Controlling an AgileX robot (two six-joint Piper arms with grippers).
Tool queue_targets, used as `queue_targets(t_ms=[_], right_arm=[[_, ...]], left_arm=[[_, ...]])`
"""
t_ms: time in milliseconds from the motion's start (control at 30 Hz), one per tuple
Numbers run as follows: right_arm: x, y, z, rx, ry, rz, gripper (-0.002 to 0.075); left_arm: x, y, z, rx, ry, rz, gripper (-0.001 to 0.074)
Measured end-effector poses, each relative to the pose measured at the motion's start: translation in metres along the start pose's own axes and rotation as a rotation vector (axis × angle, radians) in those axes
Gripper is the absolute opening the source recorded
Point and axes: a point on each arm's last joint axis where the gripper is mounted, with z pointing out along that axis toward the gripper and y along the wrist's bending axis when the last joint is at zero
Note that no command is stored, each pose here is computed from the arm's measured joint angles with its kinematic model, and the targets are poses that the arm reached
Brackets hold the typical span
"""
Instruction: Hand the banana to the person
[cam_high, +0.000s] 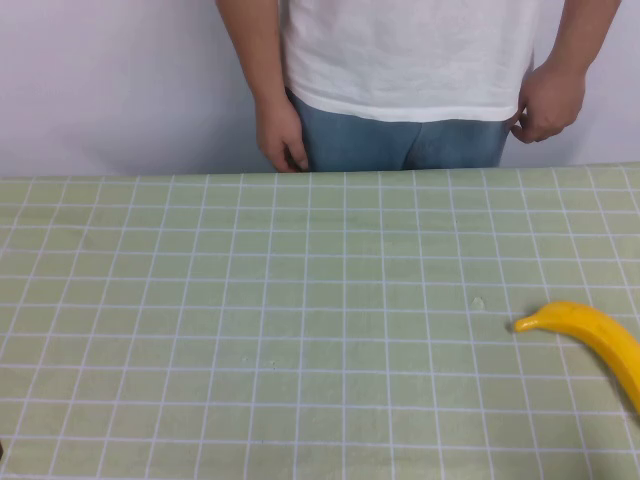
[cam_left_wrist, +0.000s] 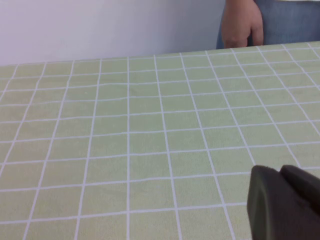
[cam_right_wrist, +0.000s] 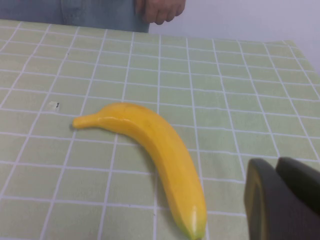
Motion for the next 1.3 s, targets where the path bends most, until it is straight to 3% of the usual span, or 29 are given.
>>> queue_targets(t_ms=[1033,1067,1100,1300], right_arm=[[0.001,0.001,0.0,-0.005,0.001,0.014,-0.0007],[-0.009,-0.001,0.0,0.016,-0.111,0.014,-0.0007],[0.0,0.0,0.0,-0.003,-0.013,0.014,-0.0007],[-0.016,-0.003,-0.001,0.029,-0.181,0.014,-0.0007]], left_arm=[[0.0,0.0,0.0,0.0,0.0,0.0,0.0003],[0.0,0.0,0.0,0.0,0.0,0.0,0.0003],[0.0,0.0,0.0,0.0,0.0,0.0,0.0003],[0.0,0.0,0.0,0.0,0.0,0.0,0.0003]])
